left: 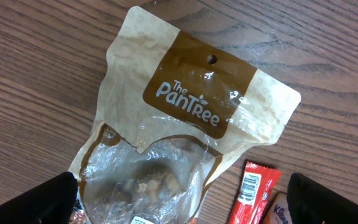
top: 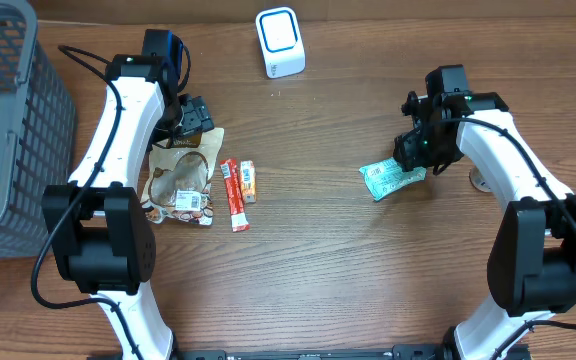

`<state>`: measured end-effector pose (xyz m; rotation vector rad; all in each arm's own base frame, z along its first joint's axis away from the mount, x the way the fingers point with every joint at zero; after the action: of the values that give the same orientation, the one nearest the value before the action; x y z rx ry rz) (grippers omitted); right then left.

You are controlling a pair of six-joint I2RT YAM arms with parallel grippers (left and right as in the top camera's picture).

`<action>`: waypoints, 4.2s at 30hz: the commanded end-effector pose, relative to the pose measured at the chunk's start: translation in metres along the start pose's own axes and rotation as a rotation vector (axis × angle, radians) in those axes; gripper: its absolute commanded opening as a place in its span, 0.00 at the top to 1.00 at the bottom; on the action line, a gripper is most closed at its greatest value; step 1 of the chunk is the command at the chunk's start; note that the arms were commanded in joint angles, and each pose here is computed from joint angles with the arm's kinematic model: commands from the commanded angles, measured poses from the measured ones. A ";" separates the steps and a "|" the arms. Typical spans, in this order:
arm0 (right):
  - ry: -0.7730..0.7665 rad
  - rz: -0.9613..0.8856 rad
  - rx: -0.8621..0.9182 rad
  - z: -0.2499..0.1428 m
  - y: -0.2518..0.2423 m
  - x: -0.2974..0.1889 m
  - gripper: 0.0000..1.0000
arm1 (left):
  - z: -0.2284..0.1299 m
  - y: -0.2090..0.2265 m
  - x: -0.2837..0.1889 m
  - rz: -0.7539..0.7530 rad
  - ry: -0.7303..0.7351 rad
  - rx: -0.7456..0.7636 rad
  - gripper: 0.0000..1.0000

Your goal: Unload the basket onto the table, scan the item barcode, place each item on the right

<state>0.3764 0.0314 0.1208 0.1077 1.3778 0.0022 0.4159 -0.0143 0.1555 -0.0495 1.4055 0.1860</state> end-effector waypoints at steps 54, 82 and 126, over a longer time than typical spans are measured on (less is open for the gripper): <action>-0.080 -0.177 0.452 -0.034 0.002 0.048 0.37 | 0.005 0.000 -0.002 0.009 -0.013 0.000 0.00; -0.152 0.073 0.493 -0.013 0.080 0.036 0.46 | 0.005 0.000 -0.002 0.010 -0.013 0.000 0.00; -0.093 0.144 0.493 -0.001 0.087 0.012 0.61 | 0.005 0.000 -0.002 0.009 -0.013 0.001 0.00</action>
<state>0.3718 0.1091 0.1074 0.5189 1.2866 -0.2712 0.4159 -0.0143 0.1555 -0.0498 1.4056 0.1857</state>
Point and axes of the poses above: each gripper's point midway between its finger pads, its own x axis out along the fingers, its own y axis along the line the jaws close on, z = x × y, the point moved 6 cm from there along -x, back along the fingers, and after that the axes turned 15 degrees about x, right-handed, at the moved point
